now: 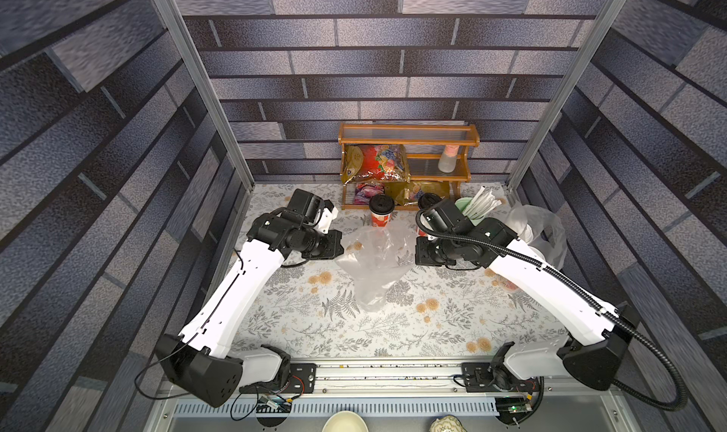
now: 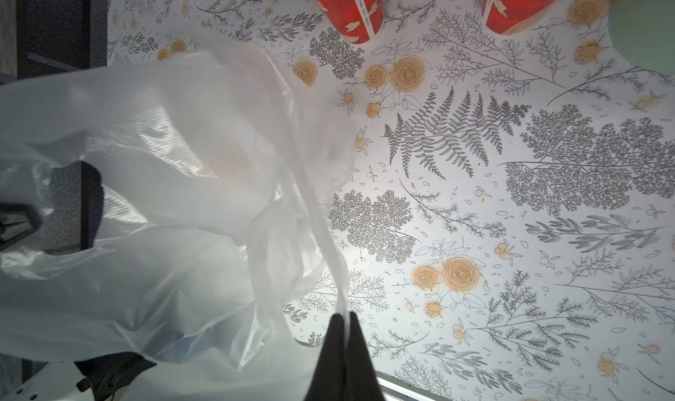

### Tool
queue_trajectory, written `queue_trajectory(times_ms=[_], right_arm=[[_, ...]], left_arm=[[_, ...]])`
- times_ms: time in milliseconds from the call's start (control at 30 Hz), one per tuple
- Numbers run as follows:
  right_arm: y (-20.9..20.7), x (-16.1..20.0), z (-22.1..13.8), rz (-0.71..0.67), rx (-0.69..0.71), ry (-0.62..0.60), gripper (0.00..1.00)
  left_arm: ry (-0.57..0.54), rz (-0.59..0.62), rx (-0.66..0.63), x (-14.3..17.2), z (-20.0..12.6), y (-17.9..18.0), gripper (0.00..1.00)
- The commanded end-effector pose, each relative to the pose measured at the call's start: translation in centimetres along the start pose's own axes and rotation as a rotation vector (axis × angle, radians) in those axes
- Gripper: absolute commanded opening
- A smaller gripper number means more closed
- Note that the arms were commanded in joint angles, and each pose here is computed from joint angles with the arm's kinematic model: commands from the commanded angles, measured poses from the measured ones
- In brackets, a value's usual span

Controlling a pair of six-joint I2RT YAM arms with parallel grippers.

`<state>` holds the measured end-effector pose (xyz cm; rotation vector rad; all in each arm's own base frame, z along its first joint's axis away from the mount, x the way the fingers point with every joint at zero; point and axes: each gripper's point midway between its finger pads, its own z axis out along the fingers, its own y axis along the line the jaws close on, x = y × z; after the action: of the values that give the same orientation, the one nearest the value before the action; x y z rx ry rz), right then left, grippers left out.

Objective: Pack milk tea into plastic carrier bags
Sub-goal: Adjust the plastic carrier bag at the center of the board.

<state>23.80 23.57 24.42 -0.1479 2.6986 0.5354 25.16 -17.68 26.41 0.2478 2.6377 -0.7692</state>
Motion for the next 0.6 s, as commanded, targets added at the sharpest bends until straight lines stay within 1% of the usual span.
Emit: queue_trajectory(times_ms=[0, 67, 167, 300, 333, 433, 500, 567], right_arm=[[0.8, 0.1, -1.0, -0.034, -0.053, 0.006, 0.0], [1.6, 0.5, -0.1, -0.033, -0.094, 0.037, 0.0], [1.7, 0.7, 1.1, -0.025, -0.099, 0.054, 0.0], [2.5, 0.5, 1.3, -0.026, -0.134, 0.06, 0.0], [2.8, 0.4, 1.1, -0.029, -0.146, 0.056, 0.05], [3.4, -0.1, 0.2, -0.039, -0.17, 0.04, 0.29], [3.6, -0.6, -0.7, -0.048, -0.173, 0.018, 0.39], [3.6, -1.2, -1.5, -0.063, -0.16, -0.007, 0.45]], left_arm=[[0.014, -0.058, -0.001, 1.6, -0.2, 0.0, 0.0], [0.005, -0.067, 0.009, 1.9, 0.2, -0.3, 0.0], [-0.002, -0.083, 0.039, 2.3, 1.3, -0.6, 0.0], [-0.009, -0.083, 0.035, 2.6, 2.3, -0.6, 0.0], [-0.016, -0.085, 0.032, 2.5, 2.4, -0.6, 0.0], [-0.047, -0.083, 0.044, 2.1, 2.1, -0.8, 0.0], [-0.064, -0.072, 0.051, 1.8, 1.8, -1.1, 0.0], [-0.073, -0.063, 0.049, 1.7, 1.6, -1.2, 0.0]])
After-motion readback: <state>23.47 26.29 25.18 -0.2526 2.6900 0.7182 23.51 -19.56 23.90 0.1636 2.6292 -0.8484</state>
